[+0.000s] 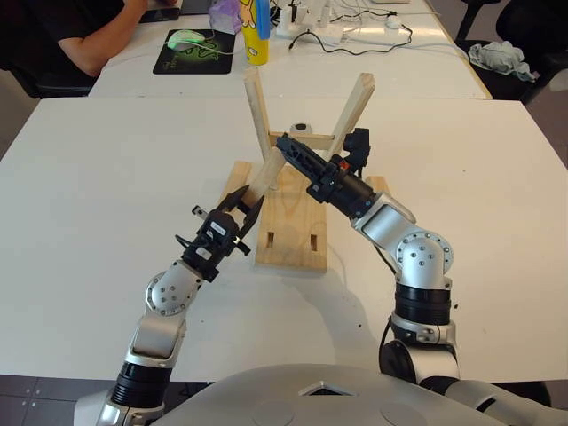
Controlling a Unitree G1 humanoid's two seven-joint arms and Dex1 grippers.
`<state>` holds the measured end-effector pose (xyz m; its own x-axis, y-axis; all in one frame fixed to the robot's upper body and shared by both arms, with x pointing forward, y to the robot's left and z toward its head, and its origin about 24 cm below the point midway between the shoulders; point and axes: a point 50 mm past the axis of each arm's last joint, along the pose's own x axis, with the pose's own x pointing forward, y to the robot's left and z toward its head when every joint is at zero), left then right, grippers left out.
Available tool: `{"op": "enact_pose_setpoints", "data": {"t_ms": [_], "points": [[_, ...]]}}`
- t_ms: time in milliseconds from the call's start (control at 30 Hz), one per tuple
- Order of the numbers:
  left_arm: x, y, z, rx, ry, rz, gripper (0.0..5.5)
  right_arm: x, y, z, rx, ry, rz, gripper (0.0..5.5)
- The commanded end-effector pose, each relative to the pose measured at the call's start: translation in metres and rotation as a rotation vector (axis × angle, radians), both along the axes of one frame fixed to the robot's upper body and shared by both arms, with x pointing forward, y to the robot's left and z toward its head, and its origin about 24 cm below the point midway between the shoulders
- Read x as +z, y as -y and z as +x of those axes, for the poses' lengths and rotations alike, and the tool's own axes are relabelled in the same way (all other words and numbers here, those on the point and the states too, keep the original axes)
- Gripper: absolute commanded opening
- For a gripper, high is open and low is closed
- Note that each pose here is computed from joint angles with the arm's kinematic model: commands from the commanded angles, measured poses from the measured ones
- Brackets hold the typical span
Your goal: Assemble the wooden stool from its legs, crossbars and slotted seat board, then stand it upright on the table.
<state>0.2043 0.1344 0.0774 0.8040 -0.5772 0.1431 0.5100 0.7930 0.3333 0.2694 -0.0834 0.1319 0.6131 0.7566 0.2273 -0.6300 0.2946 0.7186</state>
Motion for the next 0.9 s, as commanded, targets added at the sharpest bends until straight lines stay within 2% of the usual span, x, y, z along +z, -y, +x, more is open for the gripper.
{"op": "enact_pose_setpoints", "data": {"t_ms": [33, 300, 333, 433, 500, 600, 667, 767, 900], "points": [[-0.004, -0.003, 0.0, 0.0, -0.027, 0.021, 1.32, 0.0, -0.003, 0.001, -0.002, 0.001, -0.004, 0.64], [-0.003, -0.003, 0.003, 0.023, 0.001, 0.041, 1.32, -0.006, -0.004, 0.002, -0.016, -0.012, -0.048, 0.53], [0.0, -0.004, 0.003, 0.032, 0.015, 0.031, 1.68, -0.007, -0.003, 0.002, -0.02, -0.014, -0.059, 0.53], [0.011, -0.007, 0.001, 0.053, 0.05, -0.06, 2.07, -0.012, 0.001, 0.002, -0.053, -0.009, -0.116, 0.43], [0.028, -0.01, 0.002, 0.051, 0.064, -0.218, 2.34, -0.016, 0.004, 0.004, -0.075, -0.004, -0.163, 0.43], [0.068, -0.027, 0.014, 0.069, 0.154, -0.383, 2.42, -0.029, 0.019, 0.007, -0.143, -0.035, -0.211, 0.43], [0.088, -0.043, 0.023, 0.099, 0.212, -0.414, 2.42, -0.033, 0.033, 0.002, -0.164, -0.045, -0.234, 0.43], [0.093, -0.061, 0.026, 0.188, 0.233, -0.418, 2.42, -0.029, 0.05, 0.001, -0.171, -0.049, -0.241, 0.43], [0.082, -0.065, 0.021, 0.252, 0.203, -0.403, 2.42, -0.015, 0.089, 0.001, -0.238, -0.042, -0.303, 0.43]]}}
